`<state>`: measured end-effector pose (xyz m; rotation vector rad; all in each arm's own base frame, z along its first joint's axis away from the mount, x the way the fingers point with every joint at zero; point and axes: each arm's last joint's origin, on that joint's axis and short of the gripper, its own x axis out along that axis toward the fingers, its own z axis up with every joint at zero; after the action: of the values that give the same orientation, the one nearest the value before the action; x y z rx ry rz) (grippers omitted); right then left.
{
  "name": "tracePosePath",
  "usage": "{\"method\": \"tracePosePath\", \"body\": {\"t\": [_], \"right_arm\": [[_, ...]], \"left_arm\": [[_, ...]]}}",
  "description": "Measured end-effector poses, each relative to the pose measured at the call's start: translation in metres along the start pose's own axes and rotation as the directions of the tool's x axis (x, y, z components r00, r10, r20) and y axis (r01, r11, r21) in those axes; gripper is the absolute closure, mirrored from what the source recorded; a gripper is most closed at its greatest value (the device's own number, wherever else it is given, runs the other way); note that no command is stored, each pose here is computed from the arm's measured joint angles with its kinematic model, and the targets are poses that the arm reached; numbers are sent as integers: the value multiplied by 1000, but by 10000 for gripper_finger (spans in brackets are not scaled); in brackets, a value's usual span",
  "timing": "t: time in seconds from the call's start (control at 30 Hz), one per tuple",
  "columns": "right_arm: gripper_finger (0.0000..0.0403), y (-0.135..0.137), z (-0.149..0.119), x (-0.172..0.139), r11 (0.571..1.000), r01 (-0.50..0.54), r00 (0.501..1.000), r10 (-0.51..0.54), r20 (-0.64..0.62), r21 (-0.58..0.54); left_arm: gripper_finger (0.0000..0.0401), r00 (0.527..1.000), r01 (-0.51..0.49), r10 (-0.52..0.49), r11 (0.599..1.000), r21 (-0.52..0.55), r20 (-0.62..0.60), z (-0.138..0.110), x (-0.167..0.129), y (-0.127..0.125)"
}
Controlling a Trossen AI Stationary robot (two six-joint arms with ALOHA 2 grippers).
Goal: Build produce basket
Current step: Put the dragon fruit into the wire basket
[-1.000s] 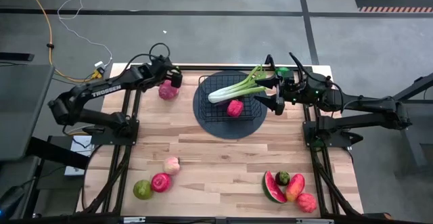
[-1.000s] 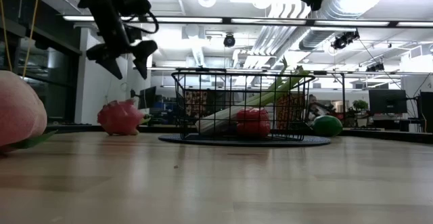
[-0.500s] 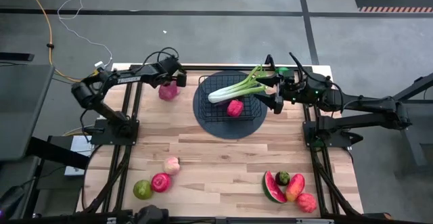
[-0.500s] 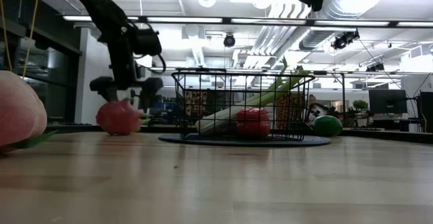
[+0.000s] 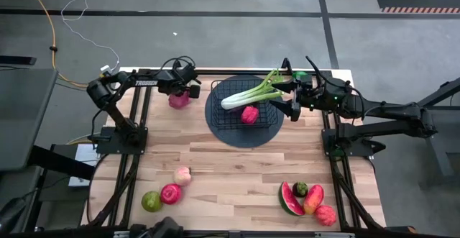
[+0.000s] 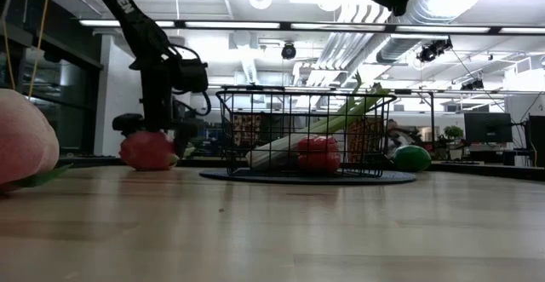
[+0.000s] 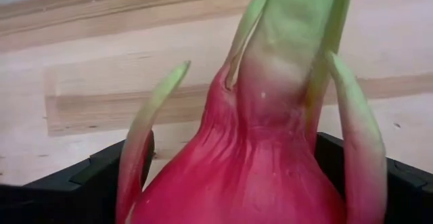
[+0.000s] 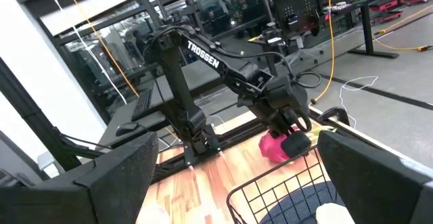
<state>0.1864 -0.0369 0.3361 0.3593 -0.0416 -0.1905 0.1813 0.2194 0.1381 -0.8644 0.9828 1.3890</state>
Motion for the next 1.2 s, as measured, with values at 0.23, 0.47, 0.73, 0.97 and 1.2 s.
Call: {"method": "tracePosePath", "body": {"t": [0.23,0.47,0.73,0.97,1.2], "right_arm": [[8,0,0,0,1000,4,1000,-4,2,-2],[8,0,0,0,1000,8,1000,-8,4,-3],[8,0,0,0,996,8,1000,-8,5,84],[8,0,3,0,996,20,999,-23,34,85],[8,2,10,-1,998,7,993,-14,117,63]], "left_arm": [[65,995,85,-85,996,-10,58,5,-33,10],[167,959,175,-169,984,-7,229,7,-90,30],[180,510,549,-537,804,226,672,-3,-204,29],[181,210,573,-718,640,511,664,-31,-251,-11],[182,226,456,-814,574,680,536,-32,-273,-70]]}}
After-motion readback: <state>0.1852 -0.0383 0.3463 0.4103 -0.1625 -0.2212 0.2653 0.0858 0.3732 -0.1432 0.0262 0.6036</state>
